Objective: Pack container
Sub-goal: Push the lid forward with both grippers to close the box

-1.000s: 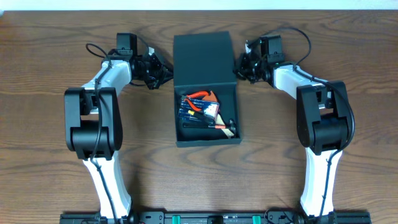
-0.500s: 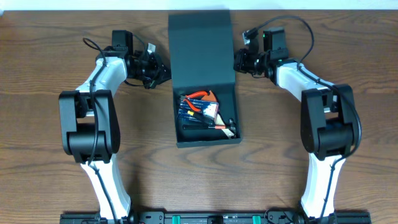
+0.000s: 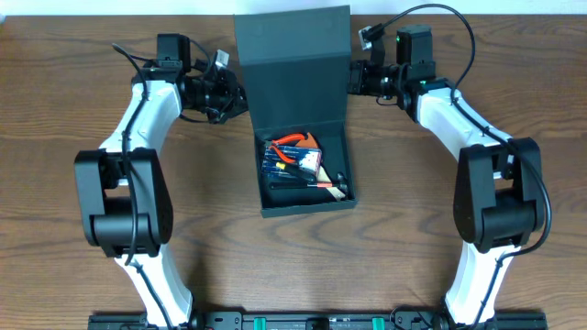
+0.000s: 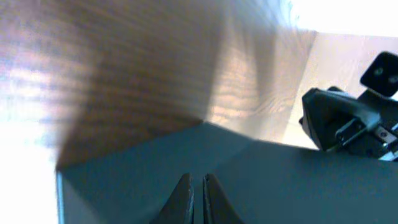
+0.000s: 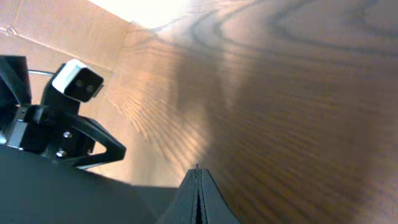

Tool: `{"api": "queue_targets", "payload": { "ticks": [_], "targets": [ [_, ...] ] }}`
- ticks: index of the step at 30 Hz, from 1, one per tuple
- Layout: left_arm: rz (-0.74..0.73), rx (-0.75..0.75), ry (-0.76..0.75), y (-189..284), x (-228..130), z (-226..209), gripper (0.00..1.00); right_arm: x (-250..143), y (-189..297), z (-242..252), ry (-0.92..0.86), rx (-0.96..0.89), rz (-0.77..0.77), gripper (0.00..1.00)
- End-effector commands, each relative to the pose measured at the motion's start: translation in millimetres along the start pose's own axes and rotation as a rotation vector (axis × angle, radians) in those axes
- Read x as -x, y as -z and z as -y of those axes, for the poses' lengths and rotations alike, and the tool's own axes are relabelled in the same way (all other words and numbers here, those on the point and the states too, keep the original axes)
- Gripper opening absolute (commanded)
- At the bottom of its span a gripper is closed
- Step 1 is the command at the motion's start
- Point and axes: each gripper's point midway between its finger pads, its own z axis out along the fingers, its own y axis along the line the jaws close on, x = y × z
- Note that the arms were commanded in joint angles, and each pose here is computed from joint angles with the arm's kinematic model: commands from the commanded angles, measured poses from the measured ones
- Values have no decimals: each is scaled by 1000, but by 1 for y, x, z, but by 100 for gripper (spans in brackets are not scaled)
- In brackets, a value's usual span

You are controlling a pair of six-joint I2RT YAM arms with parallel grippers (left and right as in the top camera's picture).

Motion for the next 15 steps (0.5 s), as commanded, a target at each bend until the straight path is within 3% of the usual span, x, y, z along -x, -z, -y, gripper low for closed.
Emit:
{"api": "queue_targets", "payload": {
  "ticks": [1, 15],
  "targets": [
    [17, 30, -98, 17, -4, 11, 6, 1, 15, -41, 85, 58, -22, 1],
    [-22, 223, -169, 53, -45, 5, 6, -47, 77, -70, 174, -115, -174, 1]
  ]
}}
